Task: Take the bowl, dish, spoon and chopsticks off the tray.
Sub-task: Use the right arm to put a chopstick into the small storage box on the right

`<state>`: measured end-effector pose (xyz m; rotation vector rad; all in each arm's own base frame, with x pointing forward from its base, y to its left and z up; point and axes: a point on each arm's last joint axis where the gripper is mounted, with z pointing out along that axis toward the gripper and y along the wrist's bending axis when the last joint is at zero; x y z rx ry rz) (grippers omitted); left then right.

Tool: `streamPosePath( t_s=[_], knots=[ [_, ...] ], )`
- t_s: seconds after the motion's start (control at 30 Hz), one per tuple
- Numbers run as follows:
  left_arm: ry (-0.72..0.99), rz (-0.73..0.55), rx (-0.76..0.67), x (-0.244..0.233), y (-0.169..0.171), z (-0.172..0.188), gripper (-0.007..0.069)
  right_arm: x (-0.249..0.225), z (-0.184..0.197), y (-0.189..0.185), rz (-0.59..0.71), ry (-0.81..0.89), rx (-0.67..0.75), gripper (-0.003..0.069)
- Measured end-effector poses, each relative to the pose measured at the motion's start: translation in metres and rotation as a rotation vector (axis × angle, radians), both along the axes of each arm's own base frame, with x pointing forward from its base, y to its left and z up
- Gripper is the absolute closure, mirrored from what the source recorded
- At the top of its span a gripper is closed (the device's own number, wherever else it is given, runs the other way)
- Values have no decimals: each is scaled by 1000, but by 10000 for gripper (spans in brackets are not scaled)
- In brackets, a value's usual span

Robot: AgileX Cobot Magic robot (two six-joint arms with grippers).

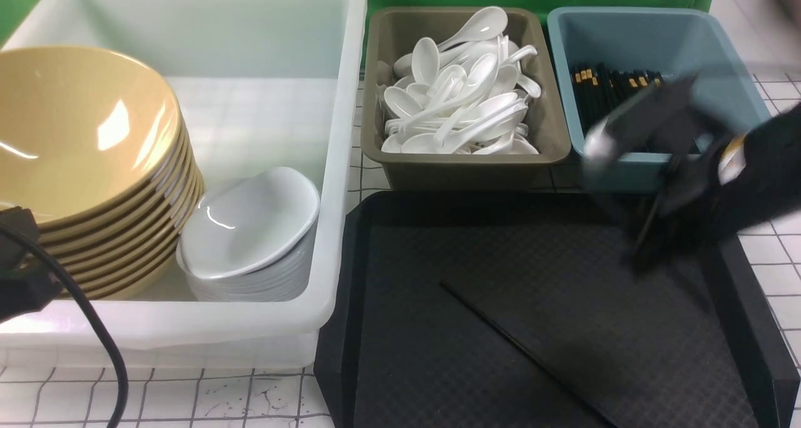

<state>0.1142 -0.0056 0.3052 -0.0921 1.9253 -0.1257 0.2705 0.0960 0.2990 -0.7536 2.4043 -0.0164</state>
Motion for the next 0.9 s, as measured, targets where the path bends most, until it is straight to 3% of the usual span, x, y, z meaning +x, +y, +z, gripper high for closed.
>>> streamPosePath(
  t_s=[0.17,0.27,0.3,0.43,0.53,0.63,0.8,0.9],
  knots=[
    [-6,0,0,0,0,1,637,66,36,-45,-241,-235,122,592],
    [-6,0,-1,0,0,1,637,105,28,-61,-330,-238,174,592],
    [-7,0,-1,0,0,1,637,137,7,-68,-379,-200,196,592],
    [-7,0,-1,0,0,1,637,177,-26,-71,-409,-125,198,589],
    [-7,0,3,0,0,1,637,204,-62,-69,-421,18,161,545],
    [-4,-1,17,0,0,0,637,210,-73,-69,-427,94,137,469],
    [6,-2,37,0,1,-1,637,201,-42,-67,-408,115,116,306],
    [6,-2,37,0,1,-1,637,180,-13,-57,-358,135,96,270]
  ],
)
